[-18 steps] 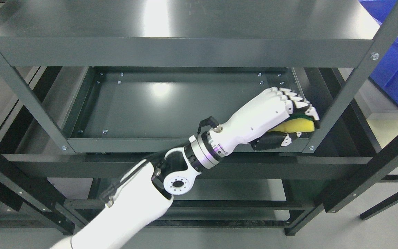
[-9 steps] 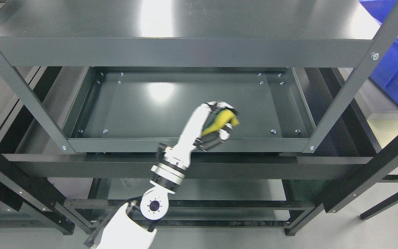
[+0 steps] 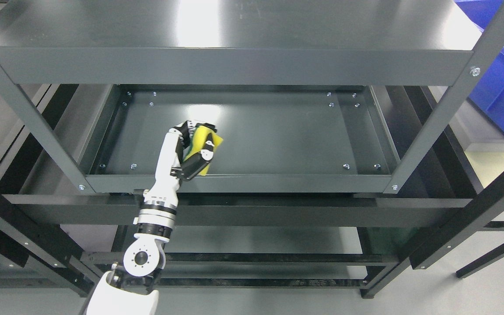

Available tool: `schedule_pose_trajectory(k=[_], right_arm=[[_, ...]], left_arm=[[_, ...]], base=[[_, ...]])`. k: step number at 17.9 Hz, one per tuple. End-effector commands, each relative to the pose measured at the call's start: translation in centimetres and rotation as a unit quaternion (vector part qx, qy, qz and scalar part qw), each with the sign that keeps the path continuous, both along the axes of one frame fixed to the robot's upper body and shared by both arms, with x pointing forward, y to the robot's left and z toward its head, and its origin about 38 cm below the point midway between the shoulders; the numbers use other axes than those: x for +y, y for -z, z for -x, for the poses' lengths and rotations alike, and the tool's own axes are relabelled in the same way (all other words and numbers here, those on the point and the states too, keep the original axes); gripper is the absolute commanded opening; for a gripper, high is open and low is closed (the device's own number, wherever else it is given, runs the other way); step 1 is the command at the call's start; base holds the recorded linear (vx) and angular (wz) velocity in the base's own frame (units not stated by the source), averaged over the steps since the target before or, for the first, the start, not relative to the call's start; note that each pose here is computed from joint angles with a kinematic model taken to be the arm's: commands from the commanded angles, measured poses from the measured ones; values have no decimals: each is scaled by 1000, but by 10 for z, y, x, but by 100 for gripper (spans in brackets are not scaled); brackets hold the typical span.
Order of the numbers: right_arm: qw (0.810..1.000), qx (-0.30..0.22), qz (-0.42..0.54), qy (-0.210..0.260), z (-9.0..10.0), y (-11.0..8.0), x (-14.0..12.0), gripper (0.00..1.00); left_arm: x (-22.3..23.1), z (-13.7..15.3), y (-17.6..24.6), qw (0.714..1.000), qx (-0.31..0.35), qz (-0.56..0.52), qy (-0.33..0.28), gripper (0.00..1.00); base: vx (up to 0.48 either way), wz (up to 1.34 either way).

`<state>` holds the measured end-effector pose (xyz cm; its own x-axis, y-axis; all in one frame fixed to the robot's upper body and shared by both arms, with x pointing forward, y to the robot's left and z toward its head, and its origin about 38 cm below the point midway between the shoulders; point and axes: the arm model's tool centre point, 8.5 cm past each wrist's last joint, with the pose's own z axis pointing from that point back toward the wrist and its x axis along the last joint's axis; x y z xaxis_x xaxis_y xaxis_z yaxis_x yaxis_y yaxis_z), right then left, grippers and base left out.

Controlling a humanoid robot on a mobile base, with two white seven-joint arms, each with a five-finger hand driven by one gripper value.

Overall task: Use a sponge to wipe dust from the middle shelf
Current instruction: 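Withdraw the left hand holding the sponge from the shelf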

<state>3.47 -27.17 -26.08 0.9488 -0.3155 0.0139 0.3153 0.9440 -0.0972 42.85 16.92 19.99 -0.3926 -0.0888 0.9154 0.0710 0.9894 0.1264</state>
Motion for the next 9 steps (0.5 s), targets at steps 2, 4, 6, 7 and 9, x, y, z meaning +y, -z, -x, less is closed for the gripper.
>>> schedule_pose_trajectory(k=[2, 4, 6, 7, 9], right_arm=[[1000, -9, 11, 0, -6, -1, -13, 100], [1000, -9, 11, 0, -6, -1, -13, 100], [1000, -9, 11, 0, -6, -1, -13, 100], [1000, -9, 11, 0, -6, -1, -13, 100], [1000, -10, 11, 0, -7, -1, -13, 100]], left_arm=[[86, 19, -28, 993, -78, 21, -90, 0], [84, 27, -18, 993, -85, 15, -76, 0], [85, 30, -10, 994, -76, 14, -78, 0], [86, 31, -6, 994, -70, 13, -79, 0], [86, 33, 0, 995, -61, 13, -79, 1]], base=[[0, 0], [0, 0], [0, 0], [0, 0], [0, 0]])
